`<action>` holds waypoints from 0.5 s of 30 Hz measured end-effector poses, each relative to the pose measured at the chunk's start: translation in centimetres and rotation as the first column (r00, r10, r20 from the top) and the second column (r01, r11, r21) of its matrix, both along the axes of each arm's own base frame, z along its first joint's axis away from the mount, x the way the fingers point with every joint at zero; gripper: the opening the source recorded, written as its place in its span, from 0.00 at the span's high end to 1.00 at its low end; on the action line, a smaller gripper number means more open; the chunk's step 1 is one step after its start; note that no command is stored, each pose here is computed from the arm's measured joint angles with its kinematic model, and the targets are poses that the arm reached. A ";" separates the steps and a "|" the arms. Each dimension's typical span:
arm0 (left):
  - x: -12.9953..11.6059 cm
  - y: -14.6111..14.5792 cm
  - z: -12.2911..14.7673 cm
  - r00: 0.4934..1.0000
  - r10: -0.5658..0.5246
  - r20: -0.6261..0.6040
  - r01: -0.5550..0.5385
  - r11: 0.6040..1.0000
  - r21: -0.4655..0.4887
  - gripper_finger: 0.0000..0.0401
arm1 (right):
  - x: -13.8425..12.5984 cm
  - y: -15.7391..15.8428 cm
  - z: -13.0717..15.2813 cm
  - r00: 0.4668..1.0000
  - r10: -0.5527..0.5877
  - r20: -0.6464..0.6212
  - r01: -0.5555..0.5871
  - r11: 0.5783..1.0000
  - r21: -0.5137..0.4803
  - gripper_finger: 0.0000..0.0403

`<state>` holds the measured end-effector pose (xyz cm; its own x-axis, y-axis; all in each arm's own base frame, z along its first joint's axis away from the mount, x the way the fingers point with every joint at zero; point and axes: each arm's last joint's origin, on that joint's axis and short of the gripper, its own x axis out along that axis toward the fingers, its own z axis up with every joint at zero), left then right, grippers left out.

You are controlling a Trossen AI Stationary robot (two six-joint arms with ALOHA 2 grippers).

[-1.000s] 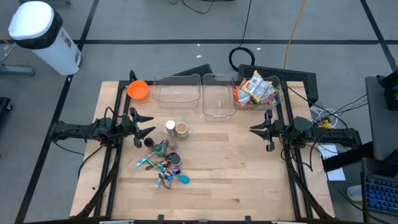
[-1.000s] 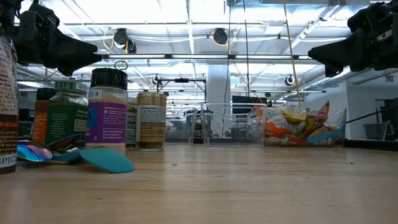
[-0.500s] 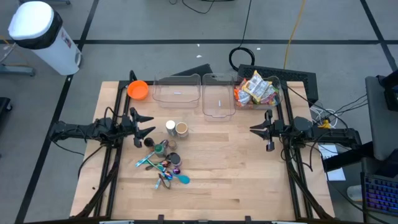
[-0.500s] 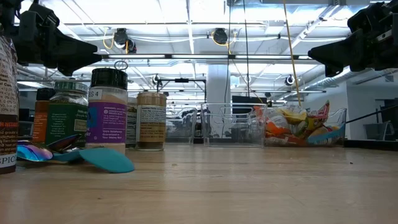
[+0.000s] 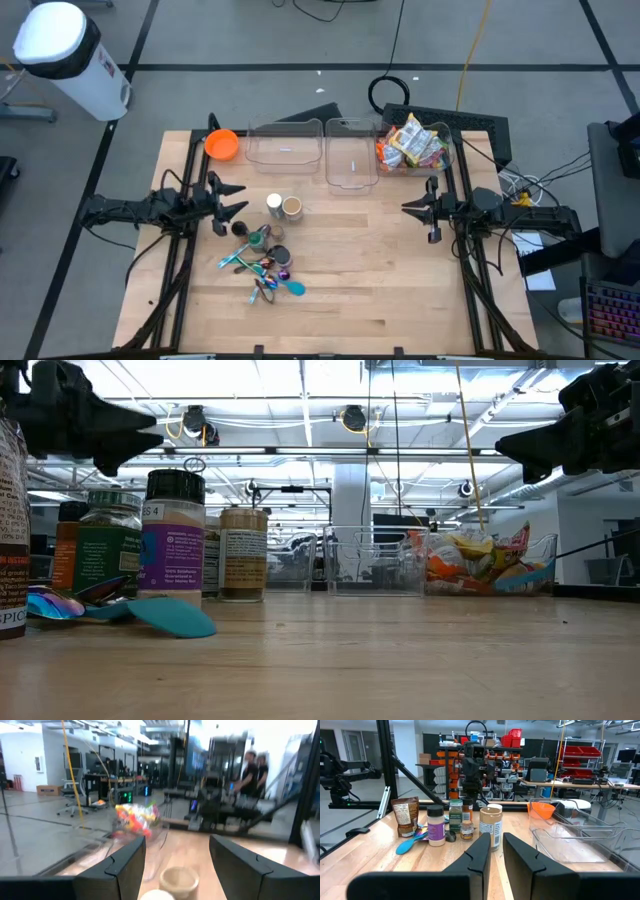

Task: Pick & Place Food Item
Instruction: Put the white seasoning bottle into the left transparent bin

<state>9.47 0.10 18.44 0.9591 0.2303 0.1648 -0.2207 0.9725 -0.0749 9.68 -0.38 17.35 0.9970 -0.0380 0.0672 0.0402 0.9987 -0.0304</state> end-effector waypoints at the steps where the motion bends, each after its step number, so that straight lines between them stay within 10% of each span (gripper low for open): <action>1: 0.0 0.0 0.2 1.000 -0.004 0.031 0.004 1.000 -0.024 0.43 | 0.0 0.0 0.0 1.000 0.000 0.000 0.000 1.000 0.000 0.89; 15: -0.4 0.3 1.5 0.974 0.053 0.221 0.009 0.963 -0.271 0.43 | 0.0 0.0 0.0 1.000 -0.001 0.000 0.001 1.000 0.000 0.89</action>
